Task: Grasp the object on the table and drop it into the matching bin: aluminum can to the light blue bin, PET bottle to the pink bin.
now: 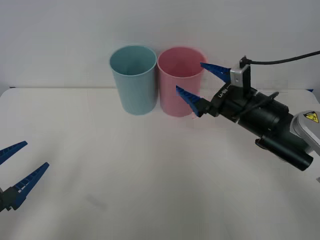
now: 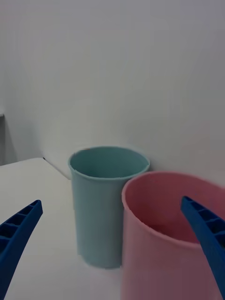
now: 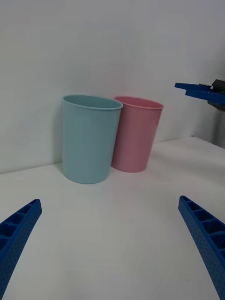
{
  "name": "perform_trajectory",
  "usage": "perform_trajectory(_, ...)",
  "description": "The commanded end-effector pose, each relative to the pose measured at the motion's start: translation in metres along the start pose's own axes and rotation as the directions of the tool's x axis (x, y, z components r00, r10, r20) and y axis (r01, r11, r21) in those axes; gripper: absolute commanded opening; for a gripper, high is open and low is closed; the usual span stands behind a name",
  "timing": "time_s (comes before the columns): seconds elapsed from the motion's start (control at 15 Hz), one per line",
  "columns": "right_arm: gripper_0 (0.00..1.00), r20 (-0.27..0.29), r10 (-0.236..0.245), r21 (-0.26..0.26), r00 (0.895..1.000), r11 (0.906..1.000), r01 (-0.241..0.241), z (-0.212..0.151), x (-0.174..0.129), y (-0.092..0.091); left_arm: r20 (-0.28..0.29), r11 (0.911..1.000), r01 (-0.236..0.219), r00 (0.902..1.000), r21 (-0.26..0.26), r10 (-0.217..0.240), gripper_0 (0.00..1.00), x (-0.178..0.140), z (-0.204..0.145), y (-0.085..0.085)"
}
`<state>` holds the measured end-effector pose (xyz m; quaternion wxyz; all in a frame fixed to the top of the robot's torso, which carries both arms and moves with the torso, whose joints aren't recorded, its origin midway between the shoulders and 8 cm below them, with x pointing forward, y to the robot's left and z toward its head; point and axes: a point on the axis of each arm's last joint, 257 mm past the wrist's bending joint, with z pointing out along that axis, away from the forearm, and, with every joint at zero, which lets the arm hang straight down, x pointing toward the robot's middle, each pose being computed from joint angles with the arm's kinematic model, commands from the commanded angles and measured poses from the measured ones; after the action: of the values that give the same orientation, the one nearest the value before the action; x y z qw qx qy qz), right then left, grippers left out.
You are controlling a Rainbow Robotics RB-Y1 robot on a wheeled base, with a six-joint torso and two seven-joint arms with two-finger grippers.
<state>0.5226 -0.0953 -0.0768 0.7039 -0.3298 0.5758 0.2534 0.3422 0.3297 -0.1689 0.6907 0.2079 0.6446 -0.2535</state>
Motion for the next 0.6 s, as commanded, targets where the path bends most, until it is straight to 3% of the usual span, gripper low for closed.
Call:
perform_trajectory(0.07,1.00,-0.041,0.019,0.007,0.999,0.9998,-0.019,-0.049,0.020,-0.015,0.000,1.0000,0.000,1.0000,0.000,0.000,1.00,0.000,0.000,0.000)
perform_trajectory(0.6,1.00,-0.169,0.035,0.053,0.985,0.9983,-0.026,-0.177,0.061,-0.036,0.000,1.0000,0.000,1.0000,0.000,0.000,1.00,0.000,0.000,0.000)
